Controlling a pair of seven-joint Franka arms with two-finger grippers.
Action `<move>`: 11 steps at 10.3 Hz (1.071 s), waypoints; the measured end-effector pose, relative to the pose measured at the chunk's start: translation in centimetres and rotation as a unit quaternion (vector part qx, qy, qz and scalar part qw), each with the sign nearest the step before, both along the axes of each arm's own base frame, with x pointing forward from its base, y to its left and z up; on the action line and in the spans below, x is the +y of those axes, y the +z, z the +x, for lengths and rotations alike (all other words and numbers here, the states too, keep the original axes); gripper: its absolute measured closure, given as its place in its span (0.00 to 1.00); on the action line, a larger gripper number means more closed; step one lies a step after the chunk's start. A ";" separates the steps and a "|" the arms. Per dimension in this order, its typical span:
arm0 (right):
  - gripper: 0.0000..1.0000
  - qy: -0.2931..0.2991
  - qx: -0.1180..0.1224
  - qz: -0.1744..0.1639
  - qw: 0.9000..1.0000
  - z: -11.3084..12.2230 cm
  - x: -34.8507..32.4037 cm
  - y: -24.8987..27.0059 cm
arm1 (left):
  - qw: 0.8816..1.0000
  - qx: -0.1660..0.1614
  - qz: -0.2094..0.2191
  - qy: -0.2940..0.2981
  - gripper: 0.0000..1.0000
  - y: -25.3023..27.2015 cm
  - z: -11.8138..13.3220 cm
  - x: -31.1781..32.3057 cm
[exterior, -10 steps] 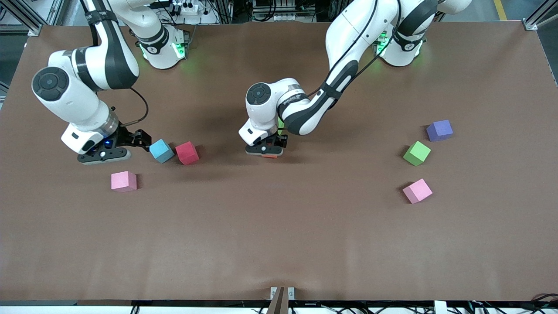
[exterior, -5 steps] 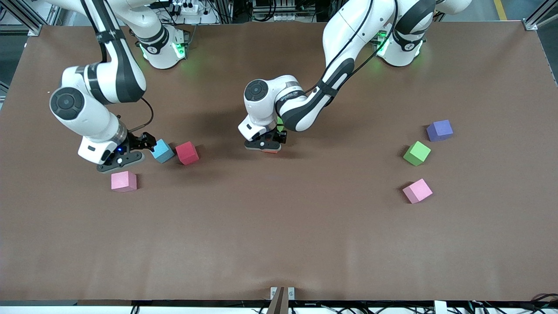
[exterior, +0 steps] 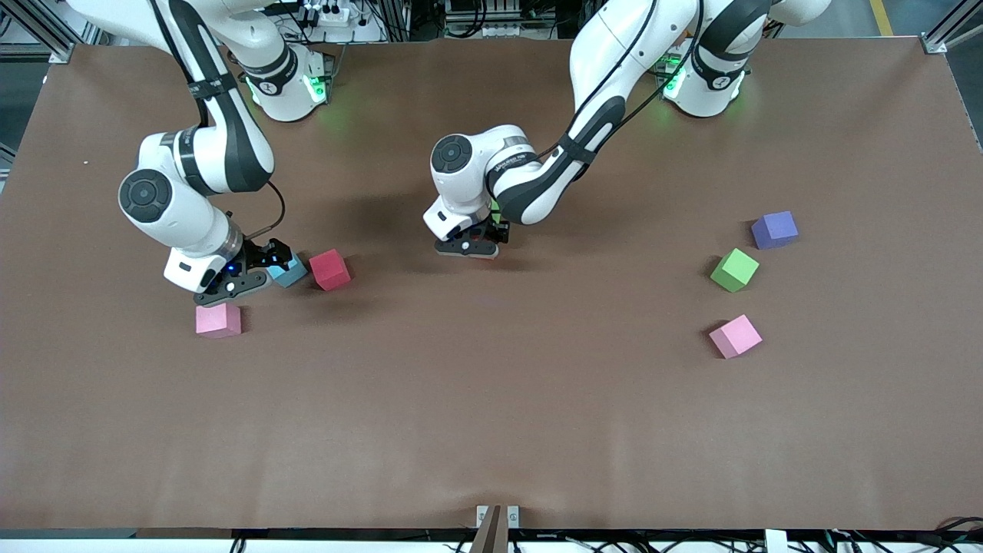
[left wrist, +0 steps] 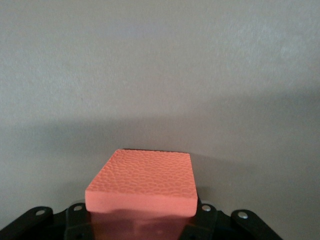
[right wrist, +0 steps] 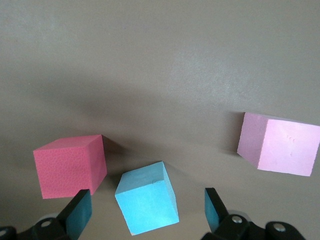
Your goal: Arrange blocks into number 1
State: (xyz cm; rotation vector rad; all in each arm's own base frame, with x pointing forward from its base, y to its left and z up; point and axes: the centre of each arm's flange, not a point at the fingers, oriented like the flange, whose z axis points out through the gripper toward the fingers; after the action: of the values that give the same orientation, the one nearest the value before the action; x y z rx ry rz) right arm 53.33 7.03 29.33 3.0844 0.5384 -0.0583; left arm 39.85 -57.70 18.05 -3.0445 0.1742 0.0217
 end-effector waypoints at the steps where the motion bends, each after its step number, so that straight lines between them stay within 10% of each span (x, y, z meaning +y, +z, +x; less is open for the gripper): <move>1: 0.00 0.003 0.002 0.000 1.000 -0.3 0.0 -0.3 | 1.000 0.010 0.000 0.002 0.39 0.0 -0.6 -0.2; 11: 0.00 0.023 0.025 0.004 0.999 -2.7 -0.8 -5.1 | 0.998 0.052 0.002 0.023 0.39 -0.2 -4.7 -0.8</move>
State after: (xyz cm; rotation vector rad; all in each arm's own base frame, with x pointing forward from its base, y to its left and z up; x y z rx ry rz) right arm 50.64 6.25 24.27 3.0844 0.6143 -0.1341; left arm 35.11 -58.47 17.87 -3.0443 0.1102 0.1824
